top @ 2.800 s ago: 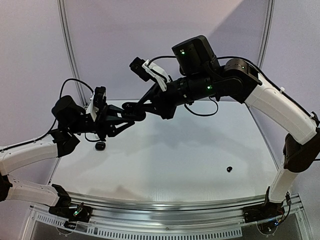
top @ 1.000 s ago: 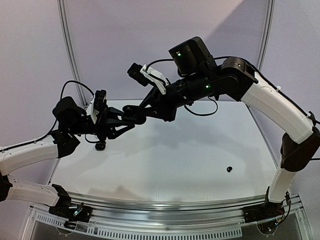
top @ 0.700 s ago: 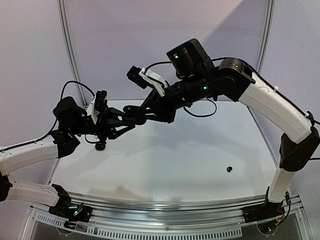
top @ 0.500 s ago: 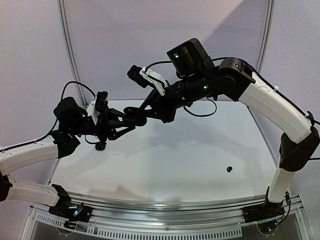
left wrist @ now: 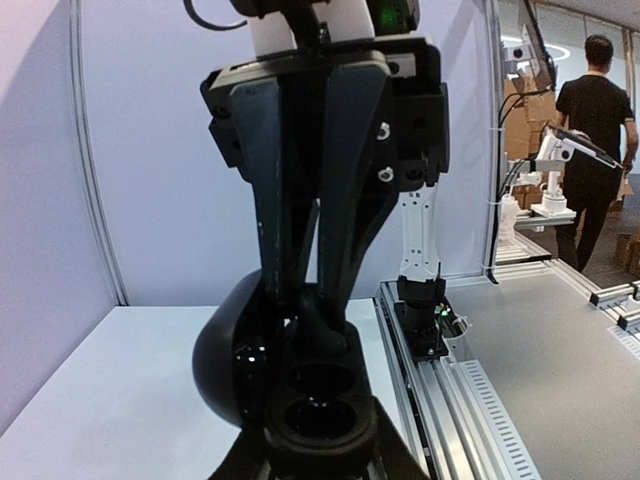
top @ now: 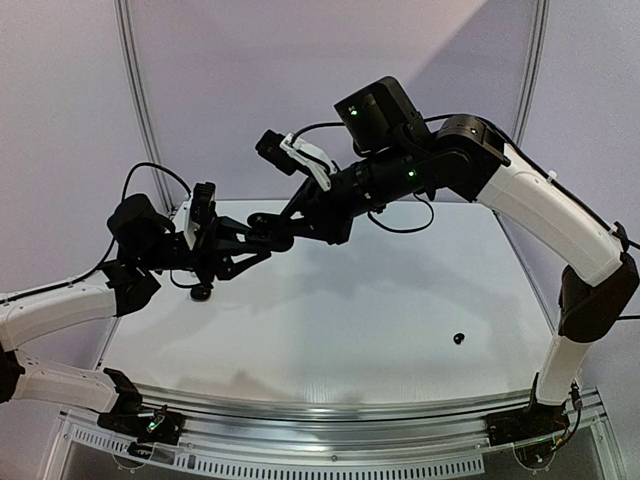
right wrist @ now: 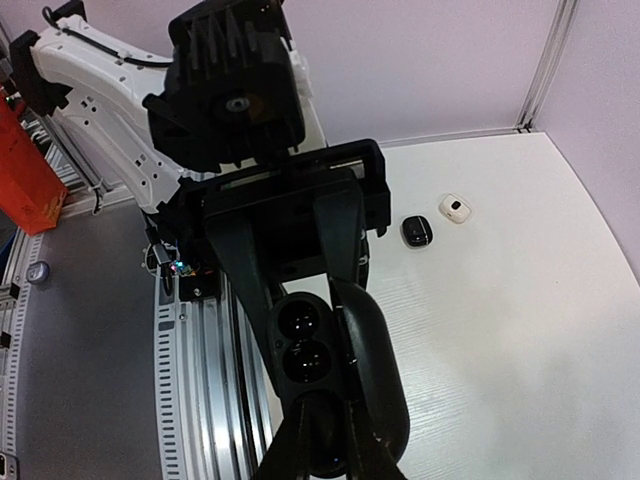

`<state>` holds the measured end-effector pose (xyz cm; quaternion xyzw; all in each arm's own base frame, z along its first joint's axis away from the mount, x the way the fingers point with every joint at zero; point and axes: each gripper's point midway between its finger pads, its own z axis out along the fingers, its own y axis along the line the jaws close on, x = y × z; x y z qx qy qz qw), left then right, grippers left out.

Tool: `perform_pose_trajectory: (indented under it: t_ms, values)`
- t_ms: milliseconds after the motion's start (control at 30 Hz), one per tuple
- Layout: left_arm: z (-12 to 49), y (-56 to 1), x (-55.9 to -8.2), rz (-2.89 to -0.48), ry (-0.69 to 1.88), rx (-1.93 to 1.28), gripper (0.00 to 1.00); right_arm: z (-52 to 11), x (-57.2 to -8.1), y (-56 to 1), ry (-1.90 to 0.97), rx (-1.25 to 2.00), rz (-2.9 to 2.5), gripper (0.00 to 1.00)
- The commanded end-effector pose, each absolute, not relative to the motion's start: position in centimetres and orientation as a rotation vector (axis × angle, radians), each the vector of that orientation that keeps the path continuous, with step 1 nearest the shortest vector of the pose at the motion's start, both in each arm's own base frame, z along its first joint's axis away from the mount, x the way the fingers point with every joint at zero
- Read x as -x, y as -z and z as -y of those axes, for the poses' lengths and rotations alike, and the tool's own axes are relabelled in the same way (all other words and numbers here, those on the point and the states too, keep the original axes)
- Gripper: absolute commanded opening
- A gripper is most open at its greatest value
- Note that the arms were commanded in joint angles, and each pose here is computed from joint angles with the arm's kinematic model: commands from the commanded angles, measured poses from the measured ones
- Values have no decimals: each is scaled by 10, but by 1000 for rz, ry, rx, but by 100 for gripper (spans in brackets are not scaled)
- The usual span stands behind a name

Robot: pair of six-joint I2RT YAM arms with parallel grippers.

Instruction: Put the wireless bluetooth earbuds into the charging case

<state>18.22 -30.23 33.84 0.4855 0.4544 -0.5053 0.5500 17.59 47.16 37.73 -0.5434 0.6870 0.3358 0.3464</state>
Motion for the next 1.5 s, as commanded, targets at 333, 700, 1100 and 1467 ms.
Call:
perform_pose_trajectory:
  t_ms: [333,700,1100,1467]
  values:
    - [293,-368,-194,-993,1074,-1053,0,-469,-177,-335,-836,1436,-1954,14]
    - [293,-367,-193,-991,1069,-1055,0,-474,-171,-325,-878,1454,-1989,6]
    - [293,-365,-194,-1001,1069,-1048,0,-473,-170,-336,-899,1447,-1955,0]
    - [292,-363,-195,-1043,1114,-1019,0,-477,-189,-370,-814,1332,-1763,0]
